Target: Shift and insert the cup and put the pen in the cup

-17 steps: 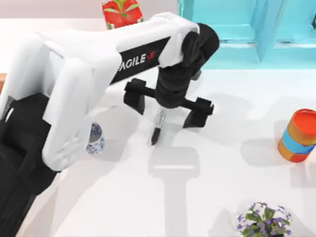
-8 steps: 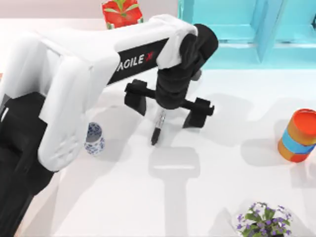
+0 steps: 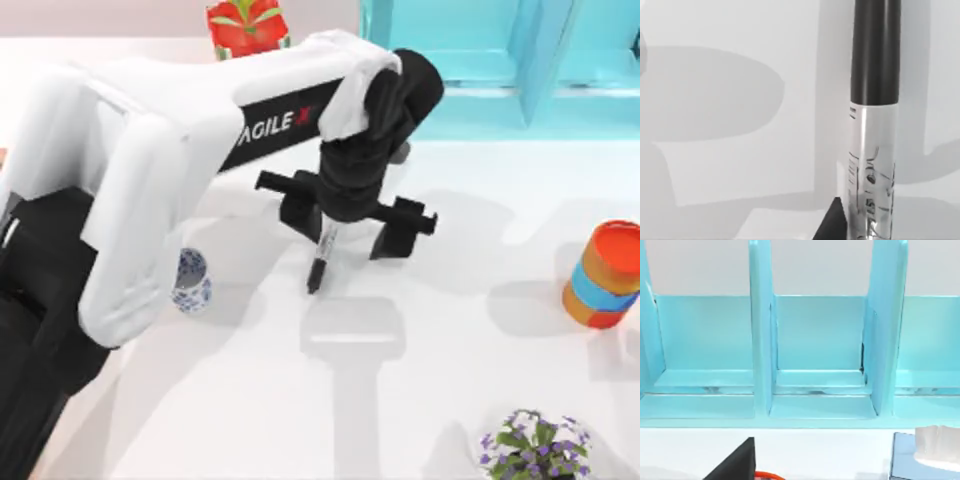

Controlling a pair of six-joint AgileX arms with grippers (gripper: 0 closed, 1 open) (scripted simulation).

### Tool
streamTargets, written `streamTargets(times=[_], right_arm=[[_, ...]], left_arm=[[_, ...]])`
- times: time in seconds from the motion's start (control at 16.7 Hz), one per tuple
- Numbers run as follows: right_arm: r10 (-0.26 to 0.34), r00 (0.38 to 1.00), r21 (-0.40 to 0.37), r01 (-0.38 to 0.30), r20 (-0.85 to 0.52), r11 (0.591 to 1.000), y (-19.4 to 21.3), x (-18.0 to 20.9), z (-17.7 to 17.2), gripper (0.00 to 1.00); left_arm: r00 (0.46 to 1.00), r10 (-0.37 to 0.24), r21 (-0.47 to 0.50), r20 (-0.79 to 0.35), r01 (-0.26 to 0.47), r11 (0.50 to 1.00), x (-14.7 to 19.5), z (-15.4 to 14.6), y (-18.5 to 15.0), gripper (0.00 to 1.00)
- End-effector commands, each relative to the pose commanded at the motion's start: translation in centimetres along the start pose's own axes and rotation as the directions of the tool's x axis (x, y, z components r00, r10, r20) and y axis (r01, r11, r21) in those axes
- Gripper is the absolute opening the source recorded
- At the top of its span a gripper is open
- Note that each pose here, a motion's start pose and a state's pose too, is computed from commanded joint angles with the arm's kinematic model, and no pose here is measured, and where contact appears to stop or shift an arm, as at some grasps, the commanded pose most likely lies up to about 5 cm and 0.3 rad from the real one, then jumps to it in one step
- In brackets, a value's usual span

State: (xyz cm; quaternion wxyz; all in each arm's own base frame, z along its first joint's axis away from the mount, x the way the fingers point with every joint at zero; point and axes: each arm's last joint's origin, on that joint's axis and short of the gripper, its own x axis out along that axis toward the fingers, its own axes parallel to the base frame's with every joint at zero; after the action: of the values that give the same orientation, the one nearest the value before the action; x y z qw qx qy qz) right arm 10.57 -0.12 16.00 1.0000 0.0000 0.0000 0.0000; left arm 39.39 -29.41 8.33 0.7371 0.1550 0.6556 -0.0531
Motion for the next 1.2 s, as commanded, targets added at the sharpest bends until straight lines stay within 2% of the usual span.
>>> streamTargets(times=[0.18, 0.24, 0.66, 0.72, 0.9, 1.2], right_arm=[[0.0, 1.0, 0.0, 0.0, 0.0, 1.0, 0.0, 0.0, 0.0, 1.0], [0.0, 1.0, 0.0, 0.0, 0.0, 1.0, 0.0, 0.0, 0.0, 1.0], [0.0, 1.0, 0.0, 0.0, 0.0, 1.0, 0.0, 0.0, 0.0, 1.0], [0.0, 1.0, 0.0, 0.0, 0.0, 1.0, 0.0, 0.0, 0.0, 1.0], [0.0, 1.0, 0.0, 0.0, 0.0, 1.0, 0.0, 0.0, 0.0, 1.0], [0.0, 1.0, 0.0, 0.0, 0.0, 1.0, 0.0, 0.0, 0.0, 1.0]], left_arm=[[1.0, 0.0, 0.0, 0.0, 0.0, 1.0, 0.0, 0.0, 0.0, 0.02], [1.0, 0.0, 0.0, 0.0, 0.0, 1.0, 0.0, 0.0, 0.0, 0.0], [1.0, 0.0, 0.0, 0.0, 0.0, 1.0, 0.0, 0.0, 0.0, 0.0], [0.996, -0.082, -0.01, 0.032, 0.082, 0.997, -3.3, -0.2, -0.7, 0.0], [0.996, -0.079, -0.004, 0.038, 0.079, 0.997, -4.7, -0.9, -1.2, 0.0], [0.996, -0.079, -0.006, 0.037, 0.079, 0.997, -10.8, -5.2, -1.7, 0.0]])
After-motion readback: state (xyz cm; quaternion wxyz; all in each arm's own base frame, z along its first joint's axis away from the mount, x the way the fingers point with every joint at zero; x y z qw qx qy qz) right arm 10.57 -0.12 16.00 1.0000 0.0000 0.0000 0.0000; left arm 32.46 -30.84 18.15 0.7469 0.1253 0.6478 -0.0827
